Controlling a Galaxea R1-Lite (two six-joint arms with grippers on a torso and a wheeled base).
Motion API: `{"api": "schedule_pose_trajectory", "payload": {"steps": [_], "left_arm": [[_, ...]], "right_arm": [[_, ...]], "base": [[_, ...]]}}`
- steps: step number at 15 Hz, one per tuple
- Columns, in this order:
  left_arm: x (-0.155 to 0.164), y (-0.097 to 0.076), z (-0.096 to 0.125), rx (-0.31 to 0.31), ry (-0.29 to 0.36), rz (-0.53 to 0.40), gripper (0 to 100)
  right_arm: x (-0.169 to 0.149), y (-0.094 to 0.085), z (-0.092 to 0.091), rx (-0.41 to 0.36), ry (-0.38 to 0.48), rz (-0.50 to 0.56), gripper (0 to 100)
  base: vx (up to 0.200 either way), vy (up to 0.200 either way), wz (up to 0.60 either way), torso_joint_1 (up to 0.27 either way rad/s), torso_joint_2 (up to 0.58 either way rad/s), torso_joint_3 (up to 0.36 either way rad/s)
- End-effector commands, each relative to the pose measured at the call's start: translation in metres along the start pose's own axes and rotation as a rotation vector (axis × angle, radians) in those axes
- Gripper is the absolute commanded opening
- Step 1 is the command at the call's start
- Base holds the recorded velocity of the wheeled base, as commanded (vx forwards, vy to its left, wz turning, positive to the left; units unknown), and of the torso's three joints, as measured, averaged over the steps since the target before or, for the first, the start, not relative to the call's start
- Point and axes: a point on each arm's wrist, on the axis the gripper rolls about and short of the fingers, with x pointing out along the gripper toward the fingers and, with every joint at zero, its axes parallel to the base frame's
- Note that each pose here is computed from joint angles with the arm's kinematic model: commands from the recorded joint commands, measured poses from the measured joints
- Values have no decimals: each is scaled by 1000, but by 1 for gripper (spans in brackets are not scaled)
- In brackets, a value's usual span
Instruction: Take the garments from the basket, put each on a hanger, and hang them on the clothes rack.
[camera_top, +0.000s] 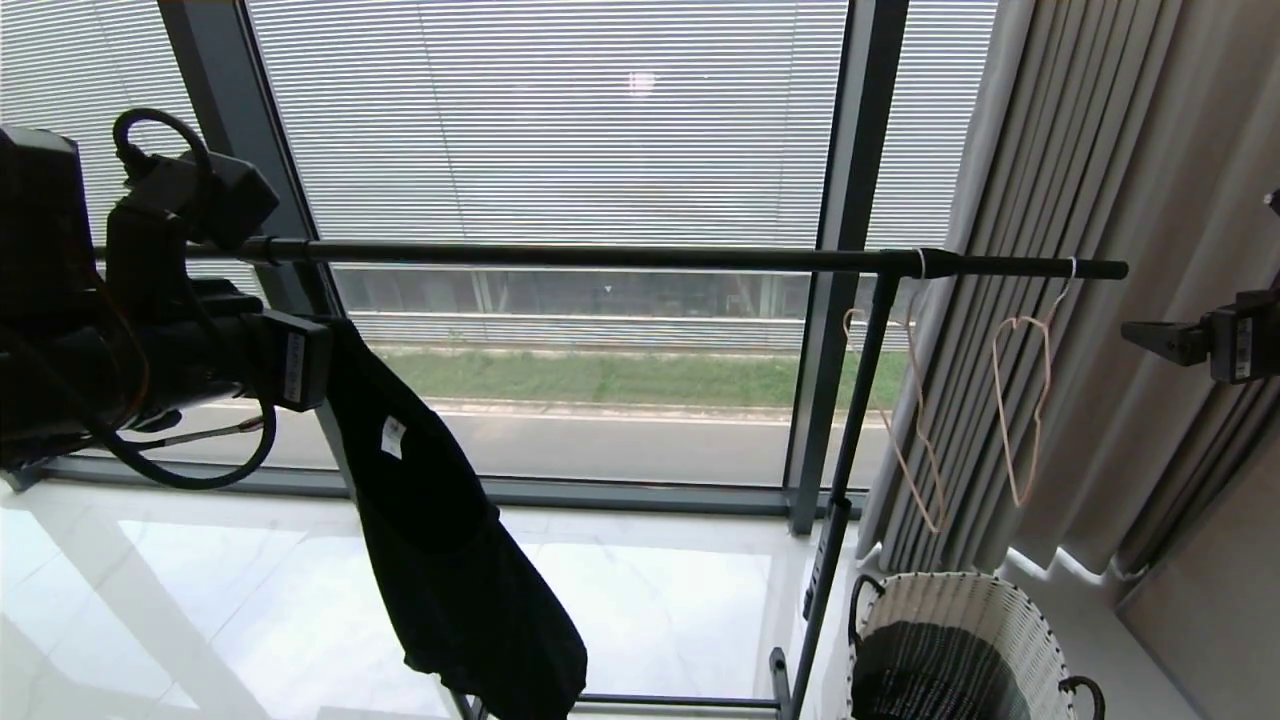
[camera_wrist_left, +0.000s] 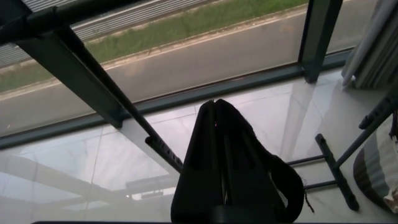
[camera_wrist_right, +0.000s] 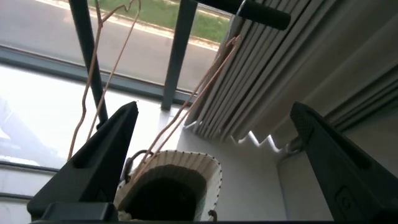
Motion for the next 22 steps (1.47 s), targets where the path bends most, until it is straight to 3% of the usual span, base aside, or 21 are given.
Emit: {"api": "schedule_pose_trajectory", "payload": {"steps": [1,5,7,13,22], "left_arm": [[-8,-1,-4,-4,0,-1,0],[-24,-6,-22,-6,22,-7,0],[-36,-7,-24,-6,2,0,0],[-50,-6,-23,-4,-30,11,0],[-47,-6,-26,-7,-14,10,0]], "right_arm": [[26,-1,-14,14,71,5,100],[83,6,-36,179,165,-165,100],[112,14,-48,233,199,-227,100],[163,18,-63,241,242,-221,100],[184,25,-84,254,302,-208,100]], "base": [[0,0,0,0,0,0],[0,0,0,0,0,0],[0,0,0,0,0,0],[0,0,0,0,0,0],[0,0,0,0,0,0]]}}
